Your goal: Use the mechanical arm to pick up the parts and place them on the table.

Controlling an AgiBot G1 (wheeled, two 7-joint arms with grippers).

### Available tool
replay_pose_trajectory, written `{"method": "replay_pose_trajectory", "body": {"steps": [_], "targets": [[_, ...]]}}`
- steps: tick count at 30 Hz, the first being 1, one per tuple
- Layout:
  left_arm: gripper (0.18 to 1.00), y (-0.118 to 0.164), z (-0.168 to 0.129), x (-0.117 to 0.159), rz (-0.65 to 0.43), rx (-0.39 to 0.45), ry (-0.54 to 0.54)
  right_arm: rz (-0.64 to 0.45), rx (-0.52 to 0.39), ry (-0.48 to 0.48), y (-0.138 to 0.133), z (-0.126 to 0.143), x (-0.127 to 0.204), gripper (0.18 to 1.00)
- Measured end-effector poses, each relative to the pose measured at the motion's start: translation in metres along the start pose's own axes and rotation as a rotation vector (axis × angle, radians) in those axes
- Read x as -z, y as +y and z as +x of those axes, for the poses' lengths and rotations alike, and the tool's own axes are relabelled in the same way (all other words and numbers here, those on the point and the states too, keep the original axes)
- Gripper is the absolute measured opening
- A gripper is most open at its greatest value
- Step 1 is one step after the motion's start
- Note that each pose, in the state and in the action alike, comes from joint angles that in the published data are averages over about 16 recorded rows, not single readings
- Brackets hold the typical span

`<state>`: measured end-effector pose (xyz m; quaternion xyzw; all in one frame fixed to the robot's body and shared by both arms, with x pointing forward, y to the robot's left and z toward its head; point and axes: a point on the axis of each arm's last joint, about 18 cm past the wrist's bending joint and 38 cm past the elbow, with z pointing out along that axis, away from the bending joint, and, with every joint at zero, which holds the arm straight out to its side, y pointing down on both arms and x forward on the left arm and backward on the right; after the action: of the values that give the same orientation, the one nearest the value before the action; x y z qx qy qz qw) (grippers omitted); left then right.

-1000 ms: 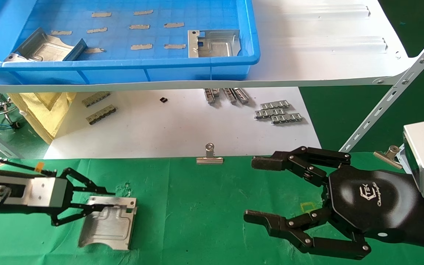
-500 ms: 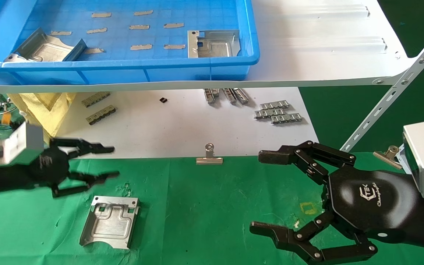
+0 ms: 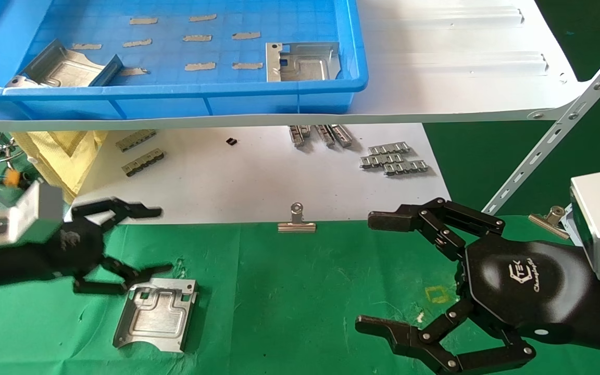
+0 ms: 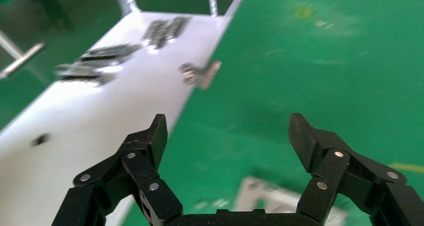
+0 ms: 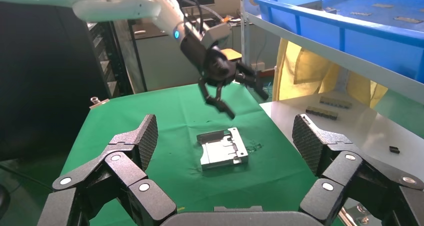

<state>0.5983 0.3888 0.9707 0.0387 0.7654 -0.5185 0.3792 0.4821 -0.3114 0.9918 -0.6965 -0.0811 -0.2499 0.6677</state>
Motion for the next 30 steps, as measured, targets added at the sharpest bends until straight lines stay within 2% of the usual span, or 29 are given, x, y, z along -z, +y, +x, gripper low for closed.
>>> {"method": "replay_pose_trajectory", "body": {"steps": [9, 15, 30], "targets": [[0.935, -0.013, 0.010, -0.007, 0.066, 0.026, 0.020, 0.000, 0.000, 0.000, 0.000, 0.000, 0.000, 1.001], [0.983, -0.023, 0.018, -0.011, 0.112, 0.045, 0.037, 0.000, 0.000, 0.000, 0.000, 0.000, 0.000, 1.001], [1.001, -0.053, 0.042, -0.014, 0.214, 0.087, 0.088, 0.000, 0.000, 0.000, 0.000, 0.000, 0.000, 1.001]]}}
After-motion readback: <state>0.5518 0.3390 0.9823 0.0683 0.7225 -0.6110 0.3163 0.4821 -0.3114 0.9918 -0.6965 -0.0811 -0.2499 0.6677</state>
